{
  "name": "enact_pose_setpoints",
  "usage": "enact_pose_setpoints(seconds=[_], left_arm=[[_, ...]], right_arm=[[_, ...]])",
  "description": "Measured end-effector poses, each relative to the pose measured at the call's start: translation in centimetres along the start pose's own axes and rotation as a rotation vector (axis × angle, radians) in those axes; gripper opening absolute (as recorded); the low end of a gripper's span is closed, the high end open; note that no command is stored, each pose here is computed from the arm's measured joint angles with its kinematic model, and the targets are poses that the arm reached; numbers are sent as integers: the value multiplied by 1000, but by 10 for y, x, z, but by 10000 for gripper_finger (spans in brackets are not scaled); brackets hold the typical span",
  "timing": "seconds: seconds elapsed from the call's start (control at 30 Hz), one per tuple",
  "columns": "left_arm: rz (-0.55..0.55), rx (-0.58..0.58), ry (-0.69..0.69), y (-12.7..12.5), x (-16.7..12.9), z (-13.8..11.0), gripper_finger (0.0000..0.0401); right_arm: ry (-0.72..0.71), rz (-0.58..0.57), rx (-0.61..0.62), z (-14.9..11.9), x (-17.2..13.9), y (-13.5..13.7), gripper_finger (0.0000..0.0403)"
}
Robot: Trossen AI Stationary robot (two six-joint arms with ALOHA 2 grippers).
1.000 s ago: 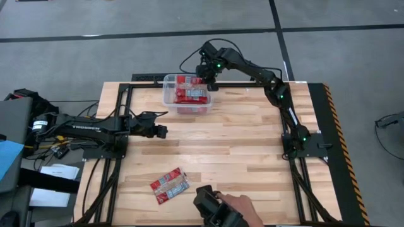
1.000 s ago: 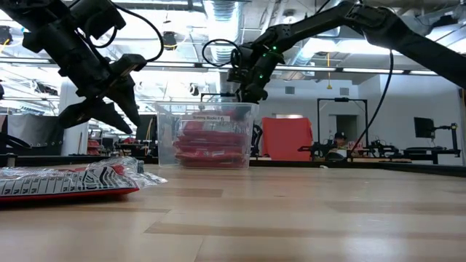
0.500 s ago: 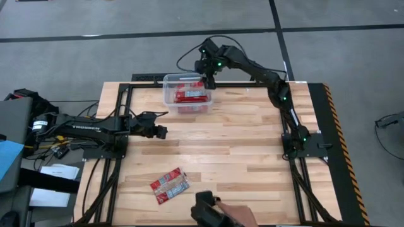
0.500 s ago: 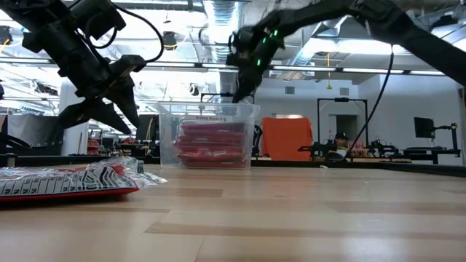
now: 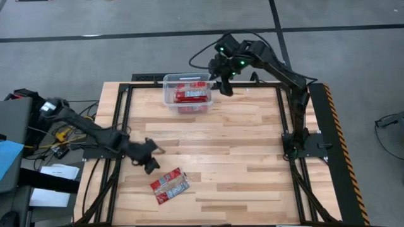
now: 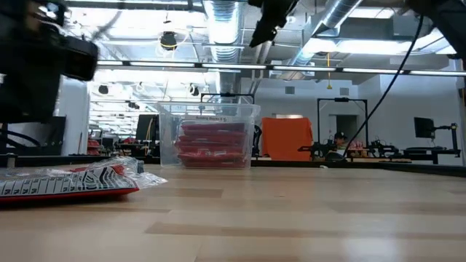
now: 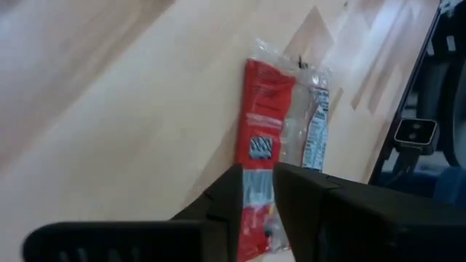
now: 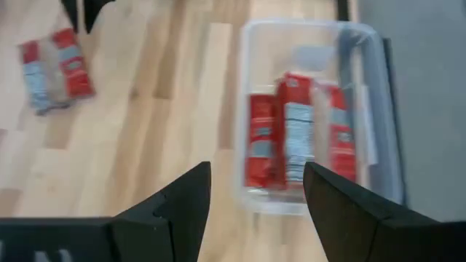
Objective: Sort popcorn bags into baskets
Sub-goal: Put the red popcorn bag into the transparent bin
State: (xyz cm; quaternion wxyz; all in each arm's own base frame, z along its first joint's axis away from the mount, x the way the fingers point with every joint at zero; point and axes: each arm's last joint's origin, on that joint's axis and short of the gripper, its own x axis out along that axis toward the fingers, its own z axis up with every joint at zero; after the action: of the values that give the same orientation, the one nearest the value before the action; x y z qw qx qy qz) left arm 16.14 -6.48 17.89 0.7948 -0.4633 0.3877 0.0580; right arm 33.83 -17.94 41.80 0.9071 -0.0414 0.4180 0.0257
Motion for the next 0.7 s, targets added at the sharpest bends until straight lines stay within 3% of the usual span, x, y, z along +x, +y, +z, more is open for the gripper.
enact_pose_setpoints(seconds=[0.2,0.33,0.6,0.7], left_arm=[[-58,-52,-91,-16,-4,-36,10],[-128,-45,-33,-28,2,-56,1],[113,121,93,-36,36,-86,0],[169,157,117,-35,50,-93,0]], right_arm=[[13,100,56,2,-10,23,240],[81,158,93,2,-5,41,240],[167,289,109,14,4,96,240],[148,368,95,16,-8,116,239]])
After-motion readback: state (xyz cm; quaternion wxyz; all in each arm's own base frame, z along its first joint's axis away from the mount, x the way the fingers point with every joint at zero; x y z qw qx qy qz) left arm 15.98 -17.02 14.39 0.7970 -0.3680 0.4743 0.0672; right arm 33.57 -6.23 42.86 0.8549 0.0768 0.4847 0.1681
